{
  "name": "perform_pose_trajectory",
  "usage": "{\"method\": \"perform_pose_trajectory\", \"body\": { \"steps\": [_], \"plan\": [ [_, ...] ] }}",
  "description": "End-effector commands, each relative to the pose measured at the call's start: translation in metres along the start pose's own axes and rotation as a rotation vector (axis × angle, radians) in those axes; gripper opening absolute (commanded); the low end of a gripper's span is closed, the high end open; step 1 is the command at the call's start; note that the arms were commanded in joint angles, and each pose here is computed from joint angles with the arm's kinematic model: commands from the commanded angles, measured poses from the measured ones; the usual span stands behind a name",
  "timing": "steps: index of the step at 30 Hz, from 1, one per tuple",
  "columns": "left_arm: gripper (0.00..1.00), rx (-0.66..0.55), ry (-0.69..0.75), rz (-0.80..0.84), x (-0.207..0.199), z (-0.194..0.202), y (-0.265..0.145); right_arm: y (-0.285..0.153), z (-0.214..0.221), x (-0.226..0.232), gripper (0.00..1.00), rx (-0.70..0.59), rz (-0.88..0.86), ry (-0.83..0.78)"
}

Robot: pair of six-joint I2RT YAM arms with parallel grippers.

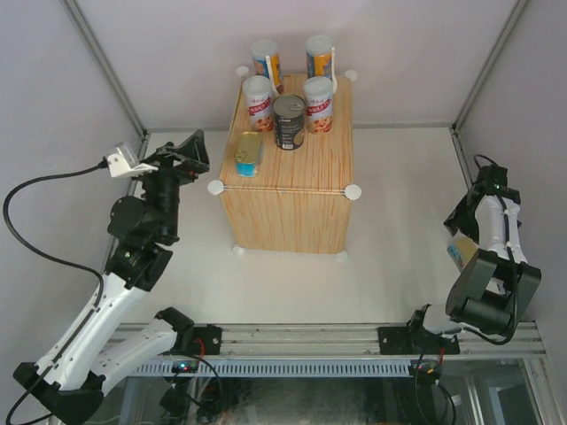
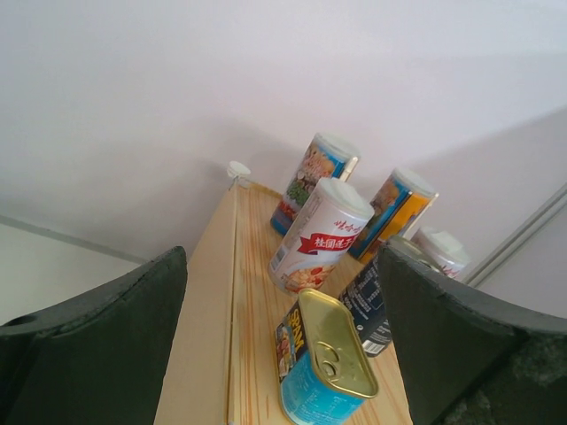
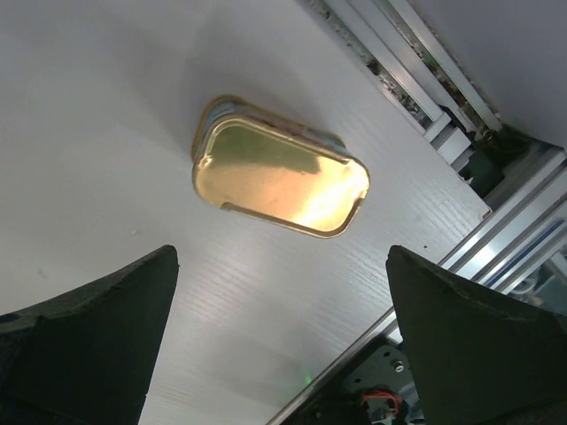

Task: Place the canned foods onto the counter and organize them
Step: Adjust the canned food at the center of the board.

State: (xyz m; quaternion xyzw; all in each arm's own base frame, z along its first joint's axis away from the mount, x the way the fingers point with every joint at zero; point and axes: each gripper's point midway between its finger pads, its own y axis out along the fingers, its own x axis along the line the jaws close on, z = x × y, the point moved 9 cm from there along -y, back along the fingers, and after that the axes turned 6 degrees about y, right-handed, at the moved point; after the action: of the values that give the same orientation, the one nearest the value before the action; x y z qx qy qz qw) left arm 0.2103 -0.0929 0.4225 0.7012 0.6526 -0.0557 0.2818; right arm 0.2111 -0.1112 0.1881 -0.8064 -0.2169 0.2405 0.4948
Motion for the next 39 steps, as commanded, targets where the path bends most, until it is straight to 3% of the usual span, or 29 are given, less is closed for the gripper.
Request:
{"method": "perform_pose_trajectory", "body": {
  "steps": [1,7,14,21,30,39],
  "plan": [
    [0.91,-0.046,-0.048,0.023,0.002,-0.011,-0.01,0.004,-0.012,-0.004,1.0,-0.031,0.005,0.17],
    [0.92,-0.049,-0.049,0.027,0.008,-0.01,-0.02,0.018,-0.008,-0.008,1.0,0.045,-0.032,0.382],
    [0.92,-0.045,-0.038,0.026,0.01,-0.008,-0.022,0.029,-0.007,-0.007,1.0,0.077,-0.051,0.43],
    [0.92,-0.032,-0.024,0.04,0.005,-0.005,-0.014,0.029,-0.007,-0.008,1.0,0.096,-0.073,0.582],
    [0.92,-0.02,-0.017,0.05,0.002,-0.001,-0.008,0.016,-0.004,-0.004,1.0,0.051,-0.104,0.925],
    [0.92,-0.008,-0.006,0.06,0.002,0.002,-0.005,0.002,-0.006,-0.008,1.0,-0.032,-0.096,1.162]
  ]
}}
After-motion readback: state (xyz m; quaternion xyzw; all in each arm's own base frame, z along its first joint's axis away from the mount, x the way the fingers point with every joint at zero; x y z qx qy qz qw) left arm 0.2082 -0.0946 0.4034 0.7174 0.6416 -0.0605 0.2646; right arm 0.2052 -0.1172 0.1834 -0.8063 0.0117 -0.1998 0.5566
